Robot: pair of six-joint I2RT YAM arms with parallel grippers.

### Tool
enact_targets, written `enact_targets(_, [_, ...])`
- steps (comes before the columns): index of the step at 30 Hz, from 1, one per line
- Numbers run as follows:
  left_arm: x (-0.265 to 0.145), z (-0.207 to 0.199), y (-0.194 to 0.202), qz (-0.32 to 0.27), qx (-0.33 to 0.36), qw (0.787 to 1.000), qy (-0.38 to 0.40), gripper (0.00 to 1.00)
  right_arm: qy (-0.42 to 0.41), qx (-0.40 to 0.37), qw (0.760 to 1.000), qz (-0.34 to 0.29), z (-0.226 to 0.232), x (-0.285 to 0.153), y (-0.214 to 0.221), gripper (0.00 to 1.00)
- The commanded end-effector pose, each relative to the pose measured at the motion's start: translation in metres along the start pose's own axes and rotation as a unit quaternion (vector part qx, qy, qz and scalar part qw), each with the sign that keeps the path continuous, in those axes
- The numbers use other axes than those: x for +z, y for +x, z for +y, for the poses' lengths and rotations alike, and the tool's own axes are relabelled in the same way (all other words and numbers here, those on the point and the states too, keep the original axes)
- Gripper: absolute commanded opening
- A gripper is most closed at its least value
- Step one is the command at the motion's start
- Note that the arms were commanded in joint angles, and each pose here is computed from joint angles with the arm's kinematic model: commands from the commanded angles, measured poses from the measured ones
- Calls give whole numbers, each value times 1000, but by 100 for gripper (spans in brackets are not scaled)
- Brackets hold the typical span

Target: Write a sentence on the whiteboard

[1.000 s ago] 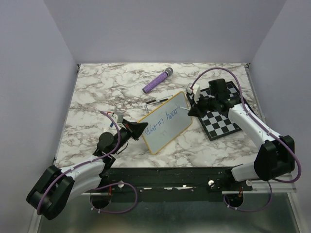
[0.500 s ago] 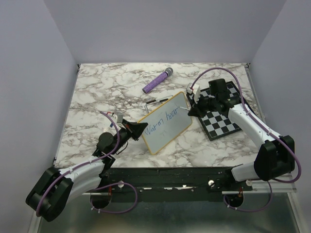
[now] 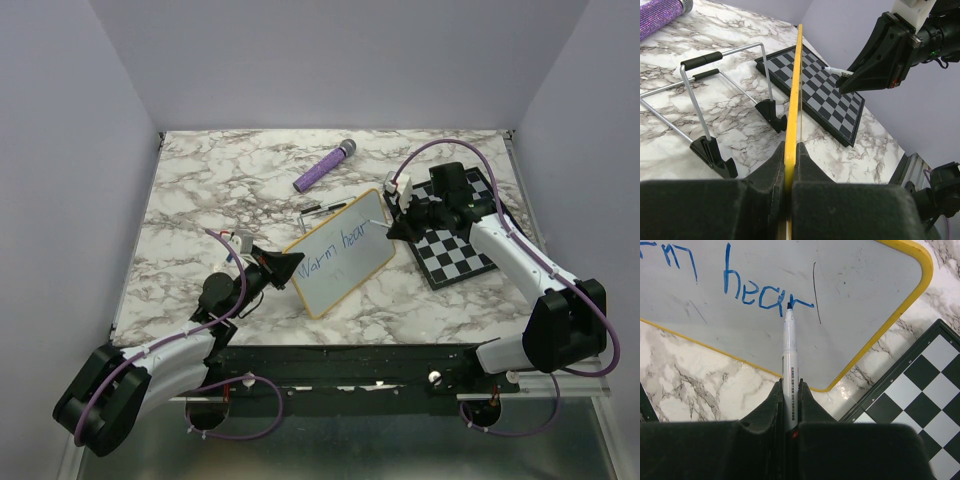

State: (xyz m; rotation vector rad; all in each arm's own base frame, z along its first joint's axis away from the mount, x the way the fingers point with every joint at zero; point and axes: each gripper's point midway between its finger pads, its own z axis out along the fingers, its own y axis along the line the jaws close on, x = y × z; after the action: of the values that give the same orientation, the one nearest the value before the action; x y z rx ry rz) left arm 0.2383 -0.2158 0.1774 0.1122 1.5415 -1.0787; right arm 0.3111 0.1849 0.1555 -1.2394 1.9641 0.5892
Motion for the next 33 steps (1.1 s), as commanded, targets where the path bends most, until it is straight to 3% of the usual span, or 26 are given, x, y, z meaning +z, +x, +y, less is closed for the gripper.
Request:
enact_targets(1, [-4, 7, 14, 22, 6, 1000, -8, 0, -11, -1, 1000, 2, 5, -1, 4, 1])
enact_targets(33, [-4, 6, 12, 20, 7, 1000, -9, 0, -9, -1, 1000, 2, 5, -4, 5, 1])
